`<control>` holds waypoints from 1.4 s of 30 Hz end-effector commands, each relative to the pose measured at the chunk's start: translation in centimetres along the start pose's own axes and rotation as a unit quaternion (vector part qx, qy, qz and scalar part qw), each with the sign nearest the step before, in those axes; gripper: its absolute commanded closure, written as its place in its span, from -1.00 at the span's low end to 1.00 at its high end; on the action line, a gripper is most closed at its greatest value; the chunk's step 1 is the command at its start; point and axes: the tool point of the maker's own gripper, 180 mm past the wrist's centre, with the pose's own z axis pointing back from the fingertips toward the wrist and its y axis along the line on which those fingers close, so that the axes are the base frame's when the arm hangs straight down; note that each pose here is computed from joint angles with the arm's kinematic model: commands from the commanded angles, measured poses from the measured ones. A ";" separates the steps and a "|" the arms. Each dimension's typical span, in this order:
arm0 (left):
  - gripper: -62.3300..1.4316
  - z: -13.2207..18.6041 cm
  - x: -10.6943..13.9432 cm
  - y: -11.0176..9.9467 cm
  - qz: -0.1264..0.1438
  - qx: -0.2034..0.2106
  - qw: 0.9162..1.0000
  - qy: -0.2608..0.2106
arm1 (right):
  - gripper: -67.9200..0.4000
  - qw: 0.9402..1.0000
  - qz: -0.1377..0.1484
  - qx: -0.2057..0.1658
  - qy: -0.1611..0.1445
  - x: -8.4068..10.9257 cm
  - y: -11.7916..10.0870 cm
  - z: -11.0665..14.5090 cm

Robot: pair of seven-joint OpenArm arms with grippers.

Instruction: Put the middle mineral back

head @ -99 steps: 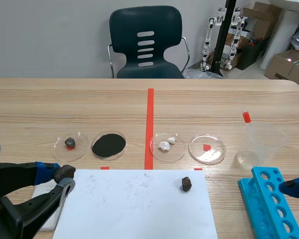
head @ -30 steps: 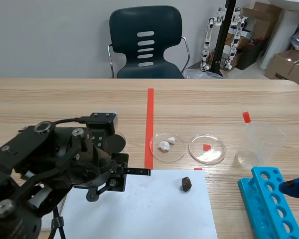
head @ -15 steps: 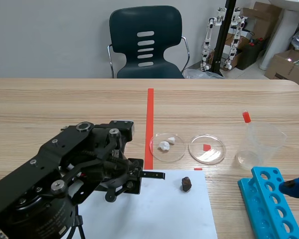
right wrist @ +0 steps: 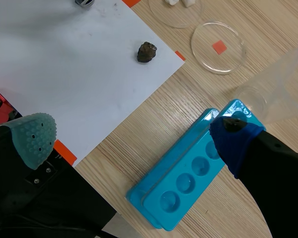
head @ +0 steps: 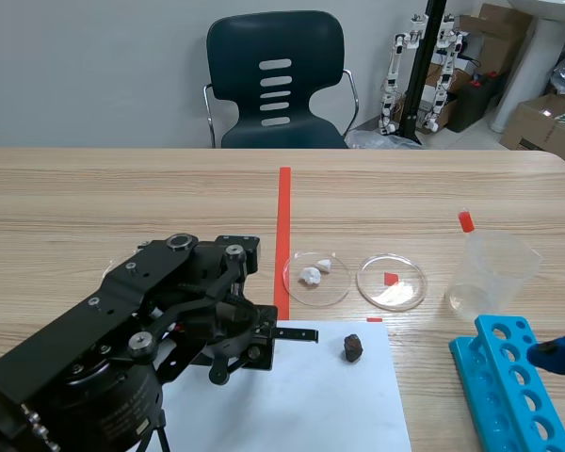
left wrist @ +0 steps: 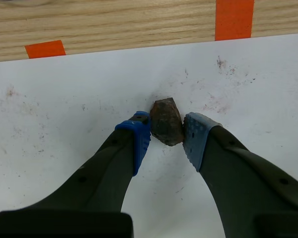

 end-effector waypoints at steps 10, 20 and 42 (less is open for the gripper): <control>-0.95 1.6 2.2 -0.2 0.007 -0.010 0.996 -0.083 | -0.93 1.000 0.005 -0.005 -0.018 1.1 -0.4 0.0; -1.00 5.1 2.2 0.8 0.004 -0.020 0.983 -0.180 | -0.93 1.000 0.005 -0.005 -0.018 1.1 -0.4 0.0; -1.00 6.4 1.5 2.0 -0.007 -0.013 0.975 -0.221 | -0.93 1.000 0.005 -0.005 -0.018 1.1 -0.4 0.0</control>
